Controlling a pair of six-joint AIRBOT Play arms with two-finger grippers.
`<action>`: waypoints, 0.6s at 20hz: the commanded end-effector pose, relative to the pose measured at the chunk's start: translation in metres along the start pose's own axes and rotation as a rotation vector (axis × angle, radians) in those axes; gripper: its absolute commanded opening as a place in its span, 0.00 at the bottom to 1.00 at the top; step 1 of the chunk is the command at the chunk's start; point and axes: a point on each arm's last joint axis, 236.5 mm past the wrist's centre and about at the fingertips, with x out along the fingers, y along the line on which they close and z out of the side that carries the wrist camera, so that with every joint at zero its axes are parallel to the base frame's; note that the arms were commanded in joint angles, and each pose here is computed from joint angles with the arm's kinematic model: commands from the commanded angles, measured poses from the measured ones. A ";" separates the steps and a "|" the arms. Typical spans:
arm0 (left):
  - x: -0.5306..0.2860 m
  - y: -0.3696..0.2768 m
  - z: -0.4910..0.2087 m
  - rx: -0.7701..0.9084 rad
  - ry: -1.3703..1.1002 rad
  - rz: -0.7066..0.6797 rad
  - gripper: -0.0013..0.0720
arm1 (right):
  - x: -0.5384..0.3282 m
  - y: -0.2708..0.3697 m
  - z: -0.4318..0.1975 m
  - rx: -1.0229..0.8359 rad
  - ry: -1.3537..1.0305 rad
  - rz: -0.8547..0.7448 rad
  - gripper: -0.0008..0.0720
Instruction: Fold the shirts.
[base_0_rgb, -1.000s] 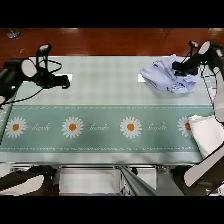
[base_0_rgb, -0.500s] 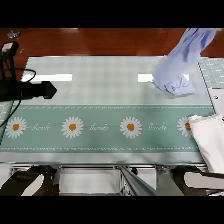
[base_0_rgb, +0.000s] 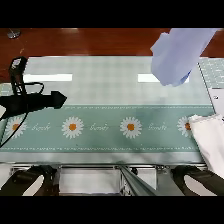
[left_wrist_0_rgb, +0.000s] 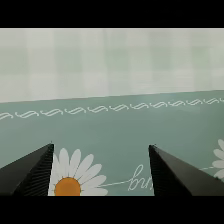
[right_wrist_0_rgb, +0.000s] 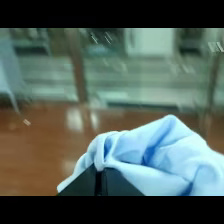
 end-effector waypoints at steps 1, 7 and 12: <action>0.003 -0.003 0.002 -0.013 -0.011 -0.011 0.98 | -0.030 0.057 -0.007 -0.008 0.063 0.162 0.03; 0.004 -0.002 0.001 -0.014 -0.008 -0.010 0.98 | 0.005 0.153 -0.242 0.060 0.685 0.403 0.03; 0.009 -0.001 -0.001 -0.017 0.009 -0.007 0.98 | 0.017 0.267 -0.433 0.274 1.019 0.547 0.04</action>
